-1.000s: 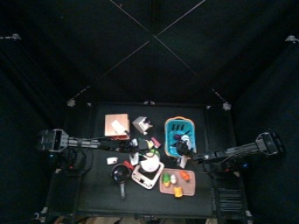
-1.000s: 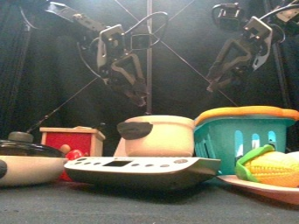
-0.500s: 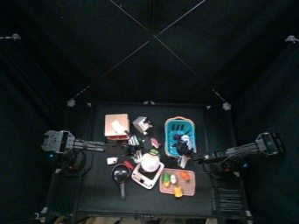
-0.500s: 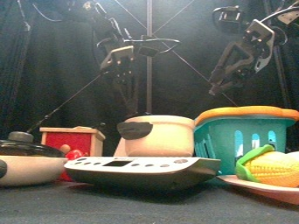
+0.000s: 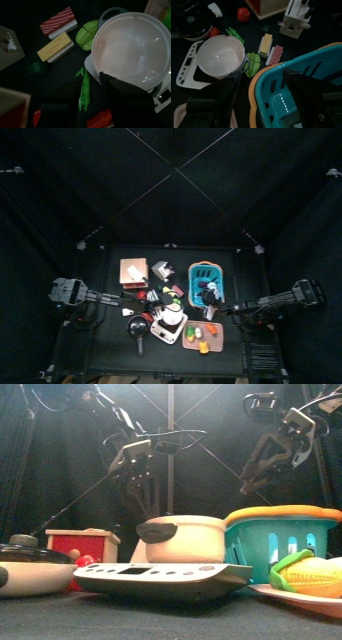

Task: Grab pot

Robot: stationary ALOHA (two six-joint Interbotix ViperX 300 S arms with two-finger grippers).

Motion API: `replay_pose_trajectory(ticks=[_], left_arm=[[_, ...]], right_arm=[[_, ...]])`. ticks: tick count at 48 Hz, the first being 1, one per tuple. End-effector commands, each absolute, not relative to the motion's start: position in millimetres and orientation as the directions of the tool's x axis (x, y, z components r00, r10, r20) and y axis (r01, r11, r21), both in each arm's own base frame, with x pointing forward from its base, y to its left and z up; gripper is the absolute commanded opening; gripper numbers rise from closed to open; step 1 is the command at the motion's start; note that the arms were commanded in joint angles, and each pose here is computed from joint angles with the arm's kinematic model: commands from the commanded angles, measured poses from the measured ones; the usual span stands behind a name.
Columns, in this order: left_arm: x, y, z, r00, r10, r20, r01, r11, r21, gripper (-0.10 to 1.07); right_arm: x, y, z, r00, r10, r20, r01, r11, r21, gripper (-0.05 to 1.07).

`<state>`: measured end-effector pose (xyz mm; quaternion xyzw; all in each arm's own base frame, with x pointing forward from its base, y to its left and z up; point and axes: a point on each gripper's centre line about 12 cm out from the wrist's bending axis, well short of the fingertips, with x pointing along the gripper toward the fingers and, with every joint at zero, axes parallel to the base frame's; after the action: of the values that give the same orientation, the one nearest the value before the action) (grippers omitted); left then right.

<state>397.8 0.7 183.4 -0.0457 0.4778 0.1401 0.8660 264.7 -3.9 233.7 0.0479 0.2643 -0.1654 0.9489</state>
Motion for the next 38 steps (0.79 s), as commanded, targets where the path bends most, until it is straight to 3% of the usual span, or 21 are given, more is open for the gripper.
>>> replay_pose_trajectory(ticks=[1,17,38], left_arm=[[401,-1,186,0.526,0.179,-0.832,-0.293,0.956,0.02,0.75],[400,-3,190,0.544,0.159,-0.824,-0.297,0.955,-0.011,0.75],[412,4,162,0.555,0.118,-0.823,-0.328,0.941,-0.086,0.71]], right_arm=[[264,-4,241,0.817,-0.288,-0.499,0.339,0.941,0.011,0.98],[264,-5,239,0.815,-0.29,-0.501,0.339,0.941,0.008,0.98],[262,-5,235,0.808,-0.292,-0.511,0.342,0.94,0.004,0.98]])
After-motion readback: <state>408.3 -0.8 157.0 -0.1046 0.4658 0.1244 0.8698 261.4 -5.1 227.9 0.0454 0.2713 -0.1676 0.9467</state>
